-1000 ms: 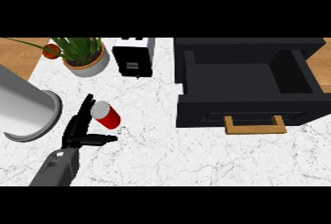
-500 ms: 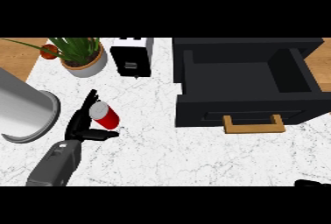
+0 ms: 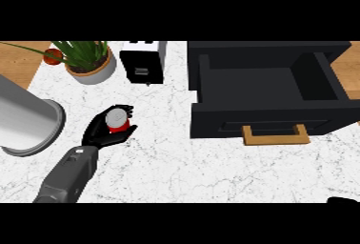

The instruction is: Pick up the can, place it into the drawer and close the drawer

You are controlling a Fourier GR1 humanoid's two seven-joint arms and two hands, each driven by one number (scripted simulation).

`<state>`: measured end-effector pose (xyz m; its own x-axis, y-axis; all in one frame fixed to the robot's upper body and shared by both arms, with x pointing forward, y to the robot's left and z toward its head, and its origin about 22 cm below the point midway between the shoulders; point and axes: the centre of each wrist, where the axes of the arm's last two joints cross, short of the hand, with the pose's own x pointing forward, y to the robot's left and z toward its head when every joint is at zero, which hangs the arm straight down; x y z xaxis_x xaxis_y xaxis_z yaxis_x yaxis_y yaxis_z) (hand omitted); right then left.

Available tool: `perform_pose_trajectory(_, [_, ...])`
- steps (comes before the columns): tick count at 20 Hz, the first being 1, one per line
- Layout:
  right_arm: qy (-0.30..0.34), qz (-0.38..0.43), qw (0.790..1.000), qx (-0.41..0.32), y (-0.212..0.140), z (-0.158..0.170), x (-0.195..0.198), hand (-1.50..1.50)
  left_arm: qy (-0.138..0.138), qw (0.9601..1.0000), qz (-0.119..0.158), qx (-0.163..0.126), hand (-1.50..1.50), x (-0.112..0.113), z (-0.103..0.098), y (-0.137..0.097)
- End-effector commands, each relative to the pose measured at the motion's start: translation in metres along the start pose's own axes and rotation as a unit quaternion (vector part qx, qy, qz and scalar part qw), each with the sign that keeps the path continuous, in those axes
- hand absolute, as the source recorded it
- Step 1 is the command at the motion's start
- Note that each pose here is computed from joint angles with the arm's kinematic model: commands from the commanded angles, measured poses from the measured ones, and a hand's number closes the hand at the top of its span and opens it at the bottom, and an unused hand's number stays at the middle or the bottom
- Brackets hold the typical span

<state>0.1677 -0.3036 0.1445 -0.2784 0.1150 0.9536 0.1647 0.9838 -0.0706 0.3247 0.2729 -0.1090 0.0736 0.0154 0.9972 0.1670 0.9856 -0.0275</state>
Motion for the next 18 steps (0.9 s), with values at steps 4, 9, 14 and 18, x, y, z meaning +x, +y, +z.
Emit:
perform_pose_trajectory(4, [-0.009, 0.008, 1.000, -0.001, 0.000, 0.000, 0.008, -1.50, -0.030, 0.9987, 0.027, -0.031, 1.50, 0.008, -0.014, -0.013])
perform_pose_trajectory(9, [-0.008, 0.010, 1.000, -0.012, 0.008, 0.000, -0.015, -1.50, -0.029, 0.9967, 0.033, 0.069, 1.50, -0.006, -0.008, -0.032])
perform_pose_trajectory(14, [-0.008, 0.007, 1.000, -0.015, 0.010, 0.008, -0.001, -1.50, -0.043, 0.9926, 0.056, 0.098, 1.50, 0.009, -0.024, -0.044])
perform_pose_trajectory(18, [-0.008, 0.016, 1.000, -0.018, -0.004, 0.003, 0.008, -1.50, -0.065, 0.9921, 0.055, 0.092, 1.50, 0.014, -0.029, -0.065])
